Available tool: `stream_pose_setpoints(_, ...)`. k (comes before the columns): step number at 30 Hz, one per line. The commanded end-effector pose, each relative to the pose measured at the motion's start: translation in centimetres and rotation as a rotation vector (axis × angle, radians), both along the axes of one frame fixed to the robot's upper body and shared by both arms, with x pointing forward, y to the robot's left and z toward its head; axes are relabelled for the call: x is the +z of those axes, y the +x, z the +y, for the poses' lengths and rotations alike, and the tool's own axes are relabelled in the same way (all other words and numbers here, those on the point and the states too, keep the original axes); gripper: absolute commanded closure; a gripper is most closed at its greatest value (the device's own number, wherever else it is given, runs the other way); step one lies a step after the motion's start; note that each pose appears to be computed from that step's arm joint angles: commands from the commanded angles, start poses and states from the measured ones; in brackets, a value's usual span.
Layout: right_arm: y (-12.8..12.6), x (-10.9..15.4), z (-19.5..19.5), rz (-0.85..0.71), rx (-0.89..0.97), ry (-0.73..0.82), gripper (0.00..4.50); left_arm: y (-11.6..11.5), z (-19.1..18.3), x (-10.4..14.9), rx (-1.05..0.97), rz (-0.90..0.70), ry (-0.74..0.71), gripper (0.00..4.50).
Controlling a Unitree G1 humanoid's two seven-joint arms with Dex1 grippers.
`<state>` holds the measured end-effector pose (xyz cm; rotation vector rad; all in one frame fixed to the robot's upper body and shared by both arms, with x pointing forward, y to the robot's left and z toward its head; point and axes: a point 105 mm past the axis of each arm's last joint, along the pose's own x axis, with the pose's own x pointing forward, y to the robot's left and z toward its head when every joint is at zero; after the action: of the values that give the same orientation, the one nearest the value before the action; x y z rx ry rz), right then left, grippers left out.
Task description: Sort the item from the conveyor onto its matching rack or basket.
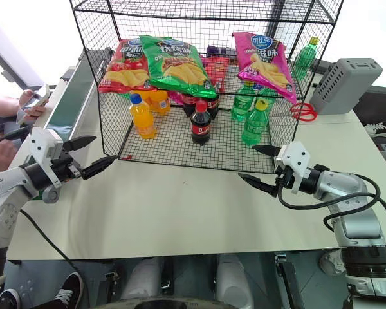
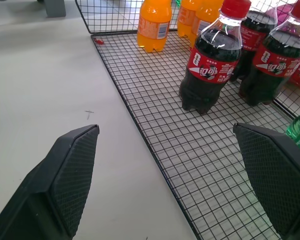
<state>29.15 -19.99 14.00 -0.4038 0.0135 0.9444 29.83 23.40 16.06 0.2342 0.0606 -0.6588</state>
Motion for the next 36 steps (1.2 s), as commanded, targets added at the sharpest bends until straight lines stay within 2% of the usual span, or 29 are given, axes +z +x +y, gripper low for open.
stream_pose_setpoints(1, 0.0, 1.0, 0.4, -0.042, 0.021, 0.012, 0.03, 0.0, 0.1, 0.8, -0.005, -0.033, 0.026, 0.00)
stream_pose_setpoints(36, 0.6, 0.8, 0.5, -0.079, 0.026, -0.035, 0.03, -0.1, 0.4, -0.2, -0.009, -0.029, 0.039, 0.00)
